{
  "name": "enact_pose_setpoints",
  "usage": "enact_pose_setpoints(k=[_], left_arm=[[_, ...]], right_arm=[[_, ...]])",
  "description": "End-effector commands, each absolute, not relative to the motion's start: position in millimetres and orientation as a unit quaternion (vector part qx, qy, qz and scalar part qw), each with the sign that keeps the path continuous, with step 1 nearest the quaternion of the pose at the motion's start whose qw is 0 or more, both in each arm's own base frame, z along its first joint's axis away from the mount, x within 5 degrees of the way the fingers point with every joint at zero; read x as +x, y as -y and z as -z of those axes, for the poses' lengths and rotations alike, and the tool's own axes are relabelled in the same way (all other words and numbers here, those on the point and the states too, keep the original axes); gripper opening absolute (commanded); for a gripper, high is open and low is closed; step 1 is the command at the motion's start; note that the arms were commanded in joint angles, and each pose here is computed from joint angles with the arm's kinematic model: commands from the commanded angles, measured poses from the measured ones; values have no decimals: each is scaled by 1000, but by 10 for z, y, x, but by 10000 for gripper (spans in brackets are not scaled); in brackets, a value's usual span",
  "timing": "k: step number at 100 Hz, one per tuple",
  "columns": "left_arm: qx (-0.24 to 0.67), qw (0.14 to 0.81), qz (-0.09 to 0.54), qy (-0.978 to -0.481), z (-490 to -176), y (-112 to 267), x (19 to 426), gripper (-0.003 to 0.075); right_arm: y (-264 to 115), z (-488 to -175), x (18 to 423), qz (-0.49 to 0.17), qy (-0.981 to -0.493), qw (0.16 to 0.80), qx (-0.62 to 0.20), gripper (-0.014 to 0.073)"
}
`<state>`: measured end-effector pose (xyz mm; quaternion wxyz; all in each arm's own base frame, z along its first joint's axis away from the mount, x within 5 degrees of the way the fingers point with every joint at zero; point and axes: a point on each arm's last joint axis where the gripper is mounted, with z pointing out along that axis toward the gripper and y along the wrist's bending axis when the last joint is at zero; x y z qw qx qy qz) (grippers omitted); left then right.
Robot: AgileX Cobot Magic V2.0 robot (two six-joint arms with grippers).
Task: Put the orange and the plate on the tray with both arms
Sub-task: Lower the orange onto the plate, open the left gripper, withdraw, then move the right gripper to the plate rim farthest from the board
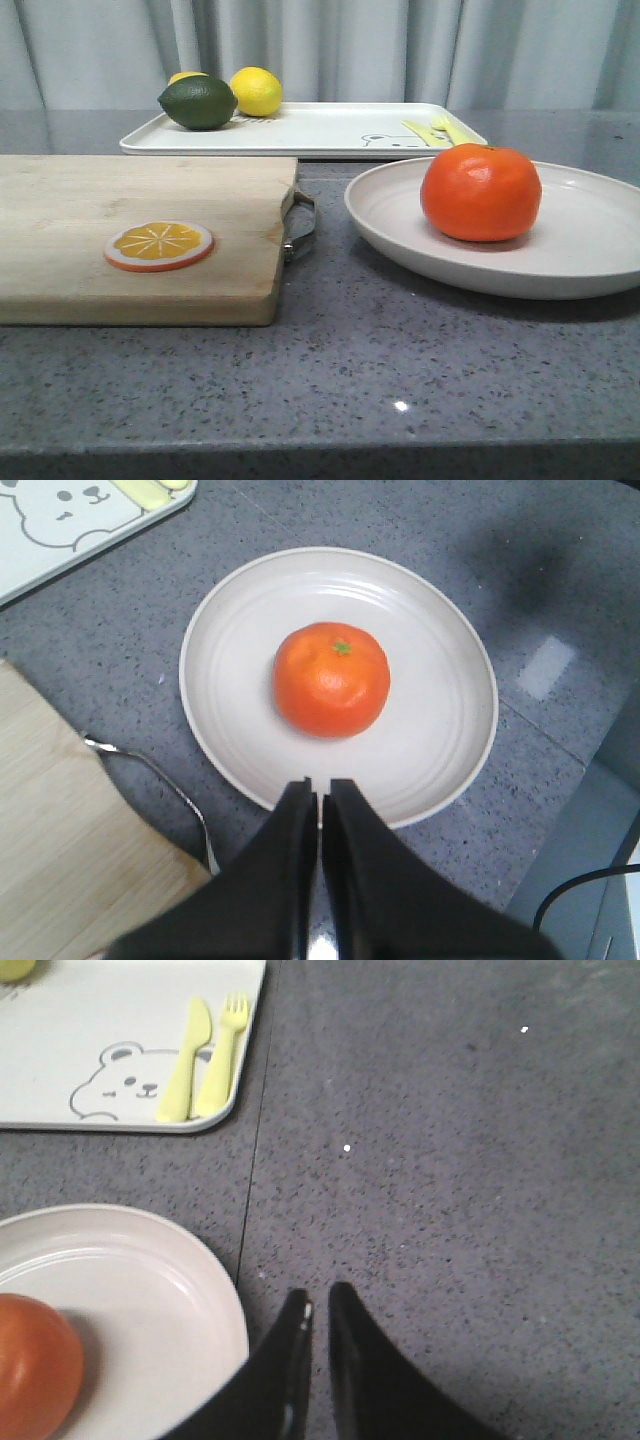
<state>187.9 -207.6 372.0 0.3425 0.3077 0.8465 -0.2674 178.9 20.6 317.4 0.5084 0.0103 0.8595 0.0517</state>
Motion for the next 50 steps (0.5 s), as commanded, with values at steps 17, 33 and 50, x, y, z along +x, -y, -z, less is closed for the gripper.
enact_pose_setpoints(k=[17,33,50], left_arm=[[264,408,291,-824,-3796,1614,1554,-2],[241,414,294,-827,-3715,1397,1405,-2],[220,421,299,-827,-3698,1273,1317,-2]], right_arm=[[-366,-3370,2031,-75,-883,464,3,380],[-412,-3295,2194,-77,-911,404,12,380],[-464,-3144,2373,-78,-937,341,21,380]])
